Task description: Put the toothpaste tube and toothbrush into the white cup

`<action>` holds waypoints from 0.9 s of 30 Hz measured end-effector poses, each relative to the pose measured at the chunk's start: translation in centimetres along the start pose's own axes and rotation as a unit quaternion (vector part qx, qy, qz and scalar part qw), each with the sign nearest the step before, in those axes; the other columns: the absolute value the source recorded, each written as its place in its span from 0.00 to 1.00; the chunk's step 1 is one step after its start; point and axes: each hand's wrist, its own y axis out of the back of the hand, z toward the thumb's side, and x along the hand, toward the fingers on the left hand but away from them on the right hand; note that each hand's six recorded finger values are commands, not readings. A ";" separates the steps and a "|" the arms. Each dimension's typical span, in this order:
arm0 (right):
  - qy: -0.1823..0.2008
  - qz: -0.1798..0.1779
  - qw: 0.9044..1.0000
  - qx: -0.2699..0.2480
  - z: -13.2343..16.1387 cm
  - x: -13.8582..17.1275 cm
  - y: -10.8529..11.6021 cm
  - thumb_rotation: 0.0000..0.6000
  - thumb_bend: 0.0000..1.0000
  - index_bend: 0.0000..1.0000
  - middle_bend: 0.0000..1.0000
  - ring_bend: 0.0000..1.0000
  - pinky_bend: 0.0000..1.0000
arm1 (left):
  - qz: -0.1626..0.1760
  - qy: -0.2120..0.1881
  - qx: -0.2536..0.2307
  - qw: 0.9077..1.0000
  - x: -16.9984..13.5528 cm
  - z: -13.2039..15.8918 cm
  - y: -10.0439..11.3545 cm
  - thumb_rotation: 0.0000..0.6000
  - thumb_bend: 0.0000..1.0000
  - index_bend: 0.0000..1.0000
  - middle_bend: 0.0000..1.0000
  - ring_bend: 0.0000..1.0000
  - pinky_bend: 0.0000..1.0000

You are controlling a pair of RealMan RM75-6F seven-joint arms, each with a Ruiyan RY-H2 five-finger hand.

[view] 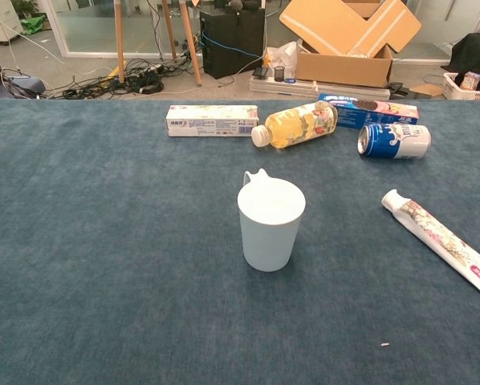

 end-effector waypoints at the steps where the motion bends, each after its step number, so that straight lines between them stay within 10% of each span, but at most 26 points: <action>1: 0.005 0.000 1.000 -0.003 0.2 0.0 0.1 1.00 0.23 0.40 0.22 0.17 0.34 | 0.000 0.001 0.000 1.000 0.0 -0.1 0.0 1.00 0.00 0.68 0.44 0.39 0.34; 10: 0.077 0.002 0.997 0.015 2.5 -1.1 1.3 1.00 0.22 0.40 0.01 0.00 0.14 | 0.001 0.002 -0.001 1.000 0.0 -0.2 0.2 1.00 0.00 0.68 0.44 0.39 0.34; 27: 0.266 0.073 0.959 0.063 13.1 -7.1 3.0 1.00 0.22 0.40 0.00 0.00 0.11 | -0.002 0.008 0.003 1.000 -0.2 -0.4 0.1 1.00 0.00 0.68 0.44 0.39 0.34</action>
